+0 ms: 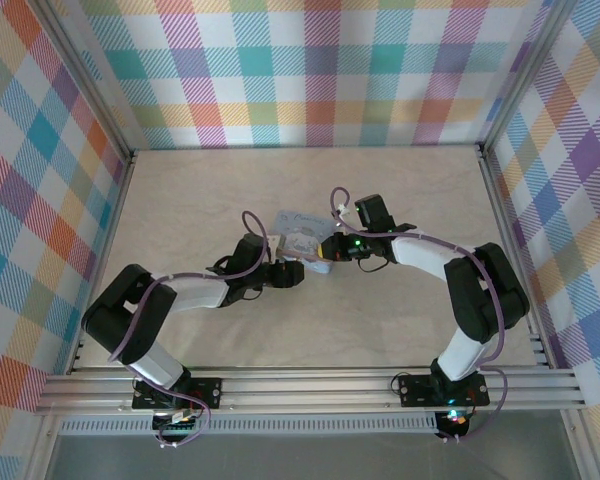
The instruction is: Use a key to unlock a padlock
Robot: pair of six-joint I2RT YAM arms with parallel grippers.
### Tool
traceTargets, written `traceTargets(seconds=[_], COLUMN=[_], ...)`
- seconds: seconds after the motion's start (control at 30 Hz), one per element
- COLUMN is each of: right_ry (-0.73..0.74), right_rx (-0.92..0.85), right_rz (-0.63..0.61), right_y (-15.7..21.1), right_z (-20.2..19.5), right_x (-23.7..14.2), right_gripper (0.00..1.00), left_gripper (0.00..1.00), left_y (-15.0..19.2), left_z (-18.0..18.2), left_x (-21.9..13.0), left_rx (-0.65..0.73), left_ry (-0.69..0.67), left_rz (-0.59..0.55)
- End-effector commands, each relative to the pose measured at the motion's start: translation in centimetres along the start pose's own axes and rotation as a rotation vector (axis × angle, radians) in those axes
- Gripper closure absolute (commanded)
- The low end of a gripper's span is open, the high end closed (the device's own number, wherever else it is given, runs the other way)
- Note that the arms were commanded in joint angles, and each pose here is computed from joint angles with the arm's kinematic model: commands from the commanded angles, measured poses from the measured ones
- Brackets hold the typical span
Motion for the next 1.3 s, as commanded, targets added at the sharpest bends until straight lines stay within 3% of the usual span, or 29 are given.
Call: traceTargets(seconds=[0.0,0.77,1.27], right_ry=[0.068,0.059,0.056], right_rx=[0.034,0.027,0.020], right_rz=[0.057,0.066,0.066], right_y=[1.2,1.5,1.7], right_z=[-1.7,-1.2,-0.9], right_x=[0.7,0.8,0.9], right_gripper=[1.00,1.00,1.00], left_gripper=[0.37,0.47,0.63], left_y=[-0.7,-0.3,-0.3], left_z=[-0.6,-1.1,-1.6], left_x=[0.4,3.7,4.6], left_rx=[0.040,0.079,0.011], left_ry=[0.049,0.013,-0.039], left_rz=[-0.031,-0.036,-0.066])
Point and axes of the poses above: each hand's point on the last joint's axis, 136 mm out from that joint toward the fingers, its own x axis out along the fingers, its own z axis along the line the jaws close on, y = z × x, the point moved 6 cm from there along -x, back along the fingers, and after that the axes turned 5 degrees about x, right-handed, at the moved point
